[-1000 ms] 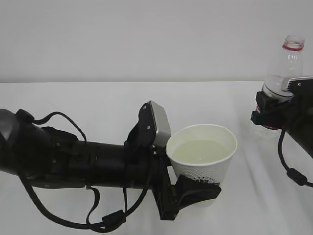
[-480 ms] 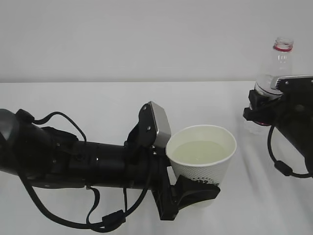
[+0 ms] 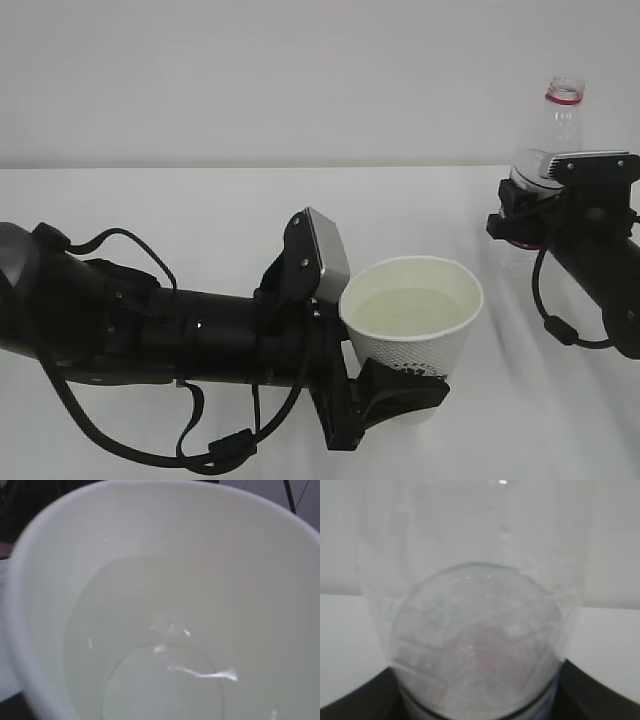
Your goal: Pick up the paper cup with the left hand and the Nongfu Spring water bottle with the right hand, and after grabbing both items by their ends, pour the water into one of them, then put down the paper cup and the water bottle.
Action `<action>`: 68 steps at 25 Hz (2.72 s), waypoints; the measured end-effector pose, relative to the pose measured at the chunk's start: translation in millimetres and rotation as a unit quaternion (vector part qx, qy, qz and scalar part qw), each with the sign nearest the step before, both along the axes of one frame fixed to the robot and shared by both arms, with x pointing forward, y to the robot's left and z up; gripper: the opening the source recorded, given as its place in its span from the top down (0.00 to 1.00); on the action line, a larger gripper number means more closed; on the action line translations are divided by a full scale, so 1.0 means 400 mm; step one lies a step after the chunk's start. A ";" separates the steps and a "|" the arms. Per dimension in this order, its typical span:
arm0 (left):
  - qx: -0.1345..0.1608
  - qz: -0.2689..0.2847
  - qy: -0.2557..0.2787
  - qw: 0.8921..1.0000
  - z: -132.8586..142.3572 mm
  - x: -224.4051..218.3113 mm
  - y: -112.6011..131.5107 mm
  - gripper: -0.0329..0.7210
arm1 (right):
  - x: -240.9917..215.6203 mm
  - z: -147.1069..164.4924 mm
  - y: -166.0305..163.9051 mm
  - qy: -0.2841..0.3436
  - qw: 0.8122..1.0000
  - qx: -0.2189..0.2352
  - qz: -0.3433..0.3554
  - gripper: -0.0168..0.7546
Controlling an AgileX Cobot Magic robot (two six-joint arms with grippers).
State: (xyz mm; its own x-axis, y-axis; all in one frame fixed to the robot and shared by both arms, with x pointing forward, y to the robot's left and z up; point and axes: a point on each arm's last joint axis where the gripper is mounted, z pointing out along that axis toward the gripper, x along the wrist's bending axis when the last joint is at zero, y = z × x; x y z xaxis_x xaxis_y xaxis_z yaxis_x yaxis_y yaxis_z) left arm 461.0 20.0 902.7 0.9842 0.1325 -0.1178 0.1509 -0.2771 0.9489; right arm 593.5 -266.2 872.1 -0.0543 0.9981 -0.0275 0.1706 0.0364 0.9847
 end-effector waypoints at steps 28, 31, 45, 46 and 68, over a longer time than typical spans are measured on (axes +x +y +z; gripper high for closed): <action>0.000 0.000 0.000 1.000 0.000 0.000 0.000 0.24 | 0.003 -0.008 0.002 0.003 1.000 -0.001 0.004 0.43; 0.001 0.000 0.000 1.000 0.000 0.000 0.000 0.24 | 0.003 -0.008 0.002 0.003 1.000 -0.002 0.005 0.43; 0.001 0.000 0.000 1.000 0.000 0.000 0.000 0.24 | 0.003 -0.008 0.011 0.002 1.000 -0.007 0.024 0.39; 0.001 0.000 0.000 1.000 0.000 0.000 0.000 0.24 | 0.003 -0.008 0.010 0.002 1.000 -0.007 0.024 0.38; 0.001 0.000 0.000 1.000 0.000 0.000 0.000 0.24 | 0.003 -0.005 0.011 -0.006 1.000 -0.007 0.024 0.18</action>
